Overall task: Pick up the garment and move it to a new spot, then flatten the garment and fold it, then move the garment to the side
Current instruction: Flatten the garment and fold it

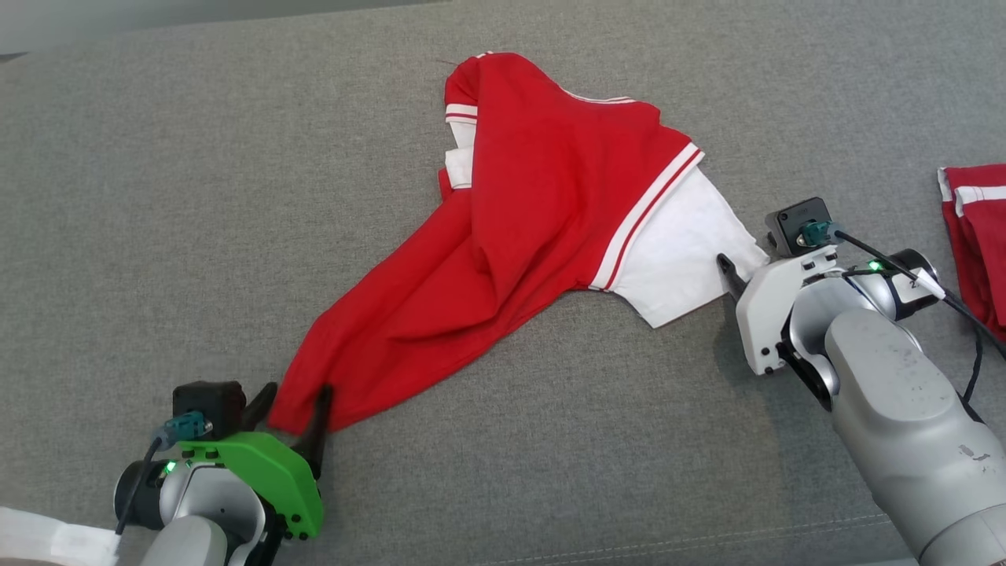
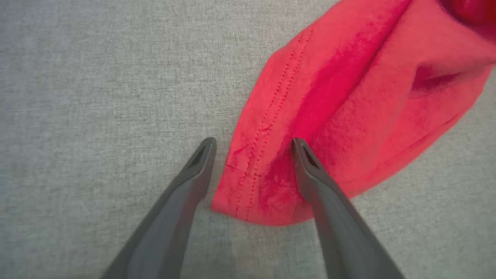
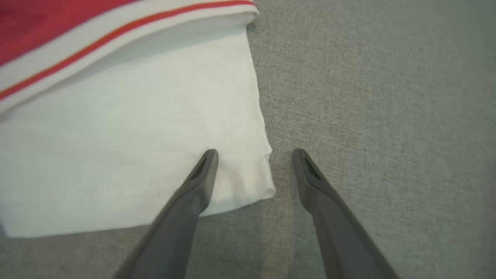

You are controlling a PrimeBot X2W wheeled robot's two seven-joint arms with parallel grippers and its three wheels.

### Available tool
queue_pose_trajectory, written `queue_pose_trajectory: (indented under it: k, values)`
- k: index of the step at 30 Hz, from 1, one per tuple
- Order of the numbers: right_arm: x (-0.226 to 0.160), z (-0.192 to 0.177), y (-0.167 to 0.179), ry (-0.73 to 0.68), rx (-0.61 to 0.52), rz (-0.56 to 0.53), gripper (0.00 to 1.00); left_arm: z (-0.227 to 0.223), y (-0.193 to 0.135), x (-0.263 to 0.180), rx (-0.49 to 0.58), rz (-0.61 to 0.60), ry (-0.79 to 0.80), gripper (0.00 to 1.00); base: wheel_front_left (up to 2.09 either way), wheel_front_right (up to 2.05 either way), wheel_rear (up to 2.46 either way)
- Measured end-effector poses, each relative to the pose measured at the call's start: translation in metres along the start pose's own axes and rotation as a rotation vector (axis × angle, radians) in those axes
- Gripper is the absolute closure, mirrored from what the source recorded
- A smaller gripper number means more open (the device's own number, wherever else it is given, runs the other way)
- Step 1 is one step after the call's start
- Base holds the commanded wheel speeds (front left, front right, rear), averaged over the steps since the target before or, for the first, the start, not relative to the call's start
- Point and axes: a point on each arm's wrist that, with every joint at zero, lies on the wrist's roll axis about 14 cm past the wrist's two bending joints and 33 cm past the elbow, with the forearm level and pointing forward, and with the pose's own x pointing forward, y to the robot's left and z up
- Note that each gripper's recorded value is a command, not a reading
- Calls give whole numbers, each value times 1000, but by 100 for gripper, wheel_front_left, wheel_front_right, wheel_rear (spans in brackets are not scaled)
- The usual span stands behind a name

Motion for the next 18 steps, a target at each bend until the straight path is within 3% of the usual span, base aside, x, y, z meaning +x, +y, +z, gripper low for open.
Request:
queue_pose_trajectory:
  k: [18]
  values:
    - [2,-4,4,-2,4,13,0,8,-11,-12,36,-16,-42,0,0,0,0]
